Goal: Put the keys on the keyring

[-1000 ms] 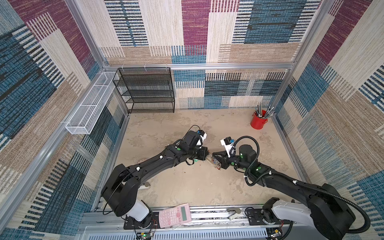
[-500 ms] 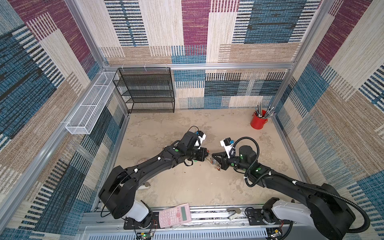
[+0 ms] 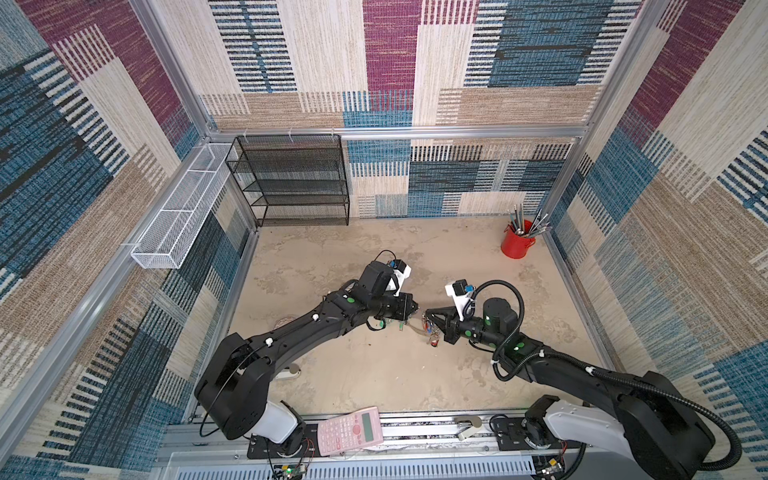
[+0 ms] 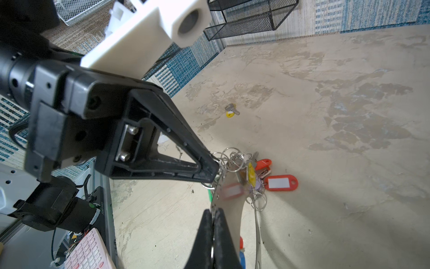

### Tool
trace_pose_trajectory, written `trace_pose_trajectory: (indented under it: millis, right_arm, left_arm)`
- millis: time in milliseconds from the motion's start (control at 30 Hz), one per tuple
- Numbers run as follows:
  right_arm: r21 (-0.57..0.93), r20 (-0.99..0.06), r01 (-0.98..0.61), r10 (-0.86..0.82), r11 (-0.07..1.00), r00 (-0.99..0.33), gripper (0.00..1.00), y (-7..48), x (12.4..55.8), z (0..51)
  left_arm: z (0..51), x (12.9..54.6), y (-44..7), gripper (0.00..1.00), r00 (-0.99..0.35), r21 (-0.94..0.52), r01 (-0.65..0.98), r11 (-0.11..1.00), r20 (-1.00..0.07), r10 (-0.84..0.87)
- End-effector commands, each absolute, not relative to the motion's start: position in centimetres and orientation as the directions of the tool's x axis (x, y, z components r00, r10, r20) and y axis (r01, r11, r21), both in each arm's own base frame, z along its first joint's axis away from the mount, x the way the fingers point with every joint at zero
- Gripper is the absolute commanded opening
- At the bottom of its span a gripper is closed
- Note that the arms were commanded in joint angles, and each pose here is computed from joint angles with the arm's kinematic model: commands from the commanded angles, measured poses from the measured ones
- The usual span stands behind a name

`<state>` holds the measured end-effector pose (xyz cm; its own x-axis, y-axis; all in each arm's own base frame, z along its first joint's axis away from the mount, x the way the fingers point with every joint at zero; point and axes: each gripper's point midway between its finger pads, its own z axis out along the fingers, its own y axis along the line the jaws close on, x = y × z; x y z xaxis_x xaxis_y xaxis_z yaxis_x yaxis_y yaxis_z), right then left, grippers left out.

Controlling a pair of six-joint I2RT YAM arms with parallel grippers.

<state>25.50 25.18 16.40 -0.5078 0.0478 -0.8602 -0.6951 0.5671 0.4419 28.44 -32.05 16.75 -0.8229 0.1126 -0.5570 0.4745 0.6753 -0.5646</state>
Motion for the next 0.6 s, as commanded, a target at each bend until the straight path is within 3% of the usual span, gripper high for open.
trace_pose_trajectory:
  millis: [0,267,500,567]
  right_arm:
    - [0.454,-0.855,-0.682,0.065,0.573,-0.514,0.00,25.0,25.5,16.4]
    - [0.444,-0.858,-0.676,0.060,0.589,-0.511,0.00,24.7,25.6,16.5]
    - [0.448,-0.855,-0.675,0.059,0.586,-0.516,0.00,24.8,25.6,16.4]
    - [0.448,-0.855,-0.676,0.059,0.585,-0.516,0.00,24.8,25.6,16.4]
  left_arm:
    - [16.9,29.0,-31.7,0.05,-0.821,-0.562,0.463,0.685,-0.564,0.092]
    - [16.4,28.1,-31.8,0.12,-0.837,-0.595,0.454,0.663,-0.540,0.089]
    - [17.0,27.8,-32.1,0.08,-0.832,-0.612,0.471,0.636,-0.548,0.088]
    - [17.0,27.7,-32.3,0.12,-0.834,-0.620,0.474,0.626,-0.544,0.093]
